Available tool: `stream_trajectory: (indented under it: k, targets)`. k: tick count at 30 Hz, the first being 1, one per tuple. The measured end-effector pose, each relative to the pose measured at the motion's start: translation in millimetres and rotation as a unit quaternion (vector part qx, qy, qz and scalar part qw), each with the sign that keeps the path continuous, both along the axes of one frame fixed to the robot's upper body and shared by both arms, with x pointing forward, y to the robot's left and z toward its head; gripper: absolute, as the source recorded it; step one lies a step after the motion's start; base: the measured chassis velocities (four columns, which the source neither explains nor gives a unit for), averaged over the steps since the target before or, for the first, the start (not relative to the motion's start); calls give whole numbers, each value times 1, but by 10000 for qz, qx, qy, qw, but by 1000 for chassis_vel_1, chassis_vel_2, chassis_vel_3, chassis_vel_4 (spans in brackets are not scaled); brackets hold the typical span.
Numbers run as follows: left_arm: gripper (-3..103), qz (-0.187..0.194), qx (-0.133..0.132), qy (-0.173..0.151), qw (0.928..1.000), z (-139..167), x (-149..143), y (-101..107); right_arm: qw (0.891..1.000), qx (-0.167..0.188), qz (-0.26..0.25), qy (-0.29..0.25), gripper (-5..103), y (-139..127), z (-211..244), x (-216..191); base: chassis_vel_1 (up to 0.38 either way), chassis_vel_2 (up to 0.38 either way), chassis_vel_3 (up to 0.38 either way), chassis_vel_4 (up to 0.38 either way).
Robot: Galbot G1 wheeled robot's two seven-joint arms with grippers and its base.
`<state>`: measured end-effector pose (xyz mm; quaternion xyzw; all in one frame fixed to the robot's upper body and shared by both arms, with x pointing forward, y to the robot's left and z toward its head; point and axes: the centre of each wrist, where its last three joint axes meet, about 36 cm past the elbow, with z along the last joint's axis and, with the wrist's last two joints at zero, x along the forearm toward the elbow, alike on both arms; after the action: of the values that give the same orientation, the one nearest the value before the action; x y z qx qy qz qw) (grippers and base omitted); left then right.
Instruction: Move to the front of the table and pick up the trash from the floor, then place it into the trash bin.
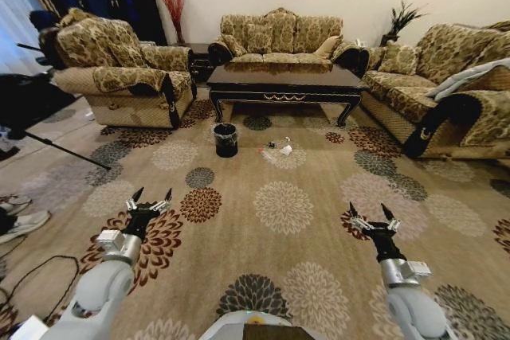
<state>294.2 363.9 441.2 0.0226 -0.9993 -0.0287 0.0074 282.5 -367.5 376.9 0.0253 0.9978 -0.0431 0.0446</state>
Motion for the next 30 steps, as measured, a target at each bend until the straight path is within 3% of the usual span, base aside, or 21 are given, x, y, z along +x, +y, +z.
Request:
stream_trajectory:
  k: [30]
  targets:
    - [99, 23, 13, -47, 10000, 1, 0, -2, 10000, 27, 5, -9, 100, -2, 1, 0, 0, 0, 0, 0]
